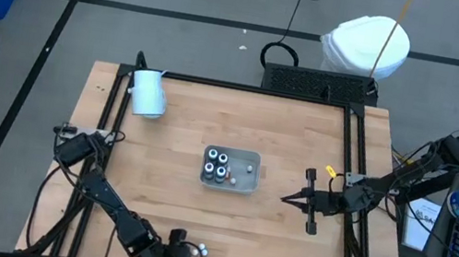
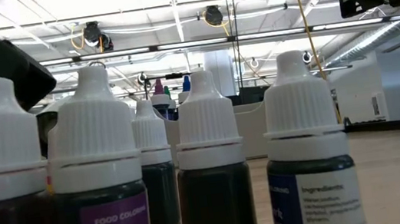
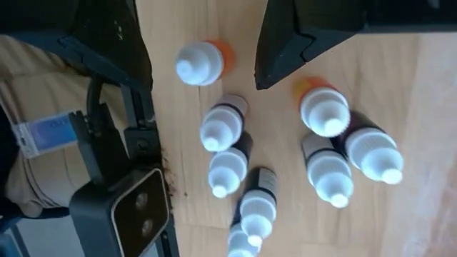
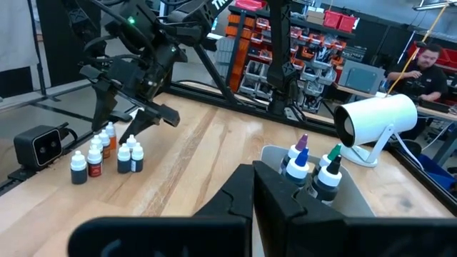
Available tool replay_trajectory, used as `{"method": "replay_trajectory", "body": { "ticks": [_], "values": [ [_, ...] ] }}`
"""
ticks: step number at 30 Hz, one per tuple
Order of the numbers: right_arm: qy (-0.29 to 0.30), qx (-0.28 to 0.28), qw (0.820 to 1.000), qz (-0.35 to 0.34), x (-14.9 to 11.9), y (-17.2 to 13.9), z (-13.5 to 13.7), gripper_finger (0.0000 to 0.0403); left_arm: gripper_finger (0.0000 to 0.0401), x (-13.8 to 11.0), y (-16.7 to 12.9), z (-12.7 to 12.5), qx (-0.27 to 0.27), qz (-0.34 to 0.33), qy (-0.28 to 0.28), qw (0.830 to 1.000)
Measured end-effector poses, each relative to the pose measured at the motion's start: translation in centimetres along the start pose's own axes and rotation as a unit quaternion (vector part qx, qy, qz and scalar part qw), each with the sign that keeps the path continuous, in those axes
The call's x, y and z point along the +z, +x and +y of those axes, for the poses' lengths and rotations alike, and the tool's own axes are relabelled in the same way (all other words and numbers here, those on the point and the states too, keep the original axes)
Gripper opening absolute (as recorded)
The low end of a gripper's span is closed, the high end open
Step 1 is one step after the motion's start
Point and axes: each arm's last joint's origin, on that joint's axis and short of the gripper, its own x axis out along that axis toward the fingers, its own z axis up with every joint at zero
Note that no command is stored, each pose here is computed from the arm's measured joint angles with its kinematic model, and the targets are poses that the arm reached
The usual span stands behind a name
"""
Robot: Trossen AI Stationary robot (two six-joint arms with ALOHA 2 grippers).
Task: Pick & Place food coloring
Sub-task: Put the small orange food coloring bottle into the gray bin
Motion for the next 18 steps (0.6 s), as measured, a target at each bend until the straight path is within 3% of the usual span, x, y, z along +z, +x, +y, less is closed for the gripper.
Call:
{"method": "replay_trajectory", "body": {
  "ticks": [8,18],
  "values": [
    [0.000,0.000,1.000,0.000,0.00,0.00,0.00,0.0000,0.0239,-0.02,-0.01,-0.03,-0.001,0.001,-0.005,1.000],
    [-0.004,0.000,1.000,0.000,0.00,0.00,0.00,0.0000,0.0149,-0.05,0.02,0.00,-0.012,0.013,-0.006,1.000]
  ]
}}
